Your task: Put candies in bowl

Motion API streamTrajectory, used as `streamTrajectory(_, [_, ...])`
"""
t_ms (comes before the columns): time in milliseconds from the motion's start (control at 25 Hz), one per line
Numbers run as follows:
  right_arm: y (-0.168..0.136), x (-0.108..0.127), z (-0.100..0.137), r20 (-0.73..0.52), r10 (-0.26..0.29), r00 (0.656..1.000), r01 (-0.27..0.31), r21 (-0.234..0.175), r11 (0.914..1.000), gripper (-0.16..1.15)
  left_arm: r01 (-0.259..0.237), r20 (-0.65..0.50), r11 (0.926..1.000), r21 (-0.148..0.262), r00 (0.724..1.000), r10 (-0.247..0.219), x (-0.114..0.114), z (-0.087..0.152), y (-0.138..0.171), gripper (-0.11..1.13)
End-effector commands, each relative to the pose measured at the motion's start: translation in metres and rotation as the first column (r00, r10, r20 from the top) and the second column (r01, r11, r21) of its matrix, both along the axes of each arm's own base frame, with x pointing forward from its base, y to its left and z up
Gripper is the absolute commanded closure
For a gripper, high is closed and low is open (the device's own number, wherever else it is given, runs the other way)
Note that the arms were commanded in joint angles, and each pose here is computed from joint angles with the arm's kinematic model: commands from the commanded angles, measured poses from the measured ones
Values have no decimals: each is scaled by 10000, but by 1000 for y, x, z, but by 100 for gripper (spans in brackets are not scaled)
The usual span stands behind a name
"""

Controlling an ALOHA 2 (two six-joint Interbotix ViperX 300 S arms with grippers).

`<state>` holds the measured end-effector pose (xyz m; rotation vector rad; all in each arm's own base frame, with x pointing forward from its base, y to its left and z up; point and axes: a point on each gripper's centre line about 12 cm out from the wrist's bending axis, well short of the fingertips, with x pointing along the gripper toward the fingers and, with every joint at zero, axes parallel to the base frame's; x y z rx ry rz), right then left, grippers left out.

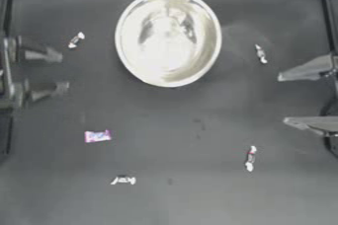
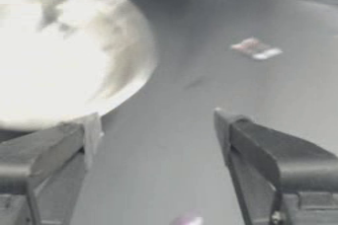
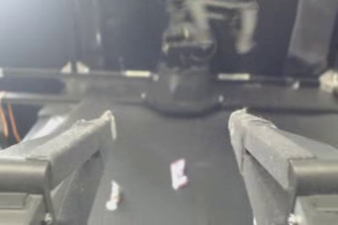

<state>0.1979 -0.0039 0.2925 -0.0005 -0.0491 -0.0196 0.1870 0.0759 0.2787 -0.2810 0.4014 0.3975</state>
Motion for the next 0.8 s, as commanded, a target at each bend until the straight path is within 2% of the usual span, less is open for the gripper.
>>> streamTrajectory(40, [-3,3,6,64,-140,9999,139,165,9998,0,-936,-926,9947,-425,9917,894,4,-1,25,1])
streamTrajectory(160, [-4,3,5,-42,-205,9998,206,197,9996,0,-1468,-1750,9882,-442,9750,1370,6,-4,43,1])
streamTrajectory(320, [-5,3,3,-225,-254,9994,260,261,9993,0,-2101,-2925,9773,-278,9366,1930,6,-11,68,0])
streamTrajectory(480, [-5,3,1,-285,-269,9992,279,352,9990,0,-2420,-3901,9697,-342,8965,2100,9,-21,87,0])
streamTrajectory(640, [-5,3,-1,-331,-276,9991,290,398,9988,0,-2968,-4388,9535,-529,8646,2448,8,-32,106,0])
streamTrajectory(720, [-5,3,-2,-346,-280,9990,294,413,9987,0,-3107,-4729,9481,-678,8467,2437,9,-40,113,0])
streamTrajectory(800, [-5,3,-3,-361,-278,9990,292,398,9988,0,-3125,-5059,9463,-833,8314,2300,12,-48,117,0])
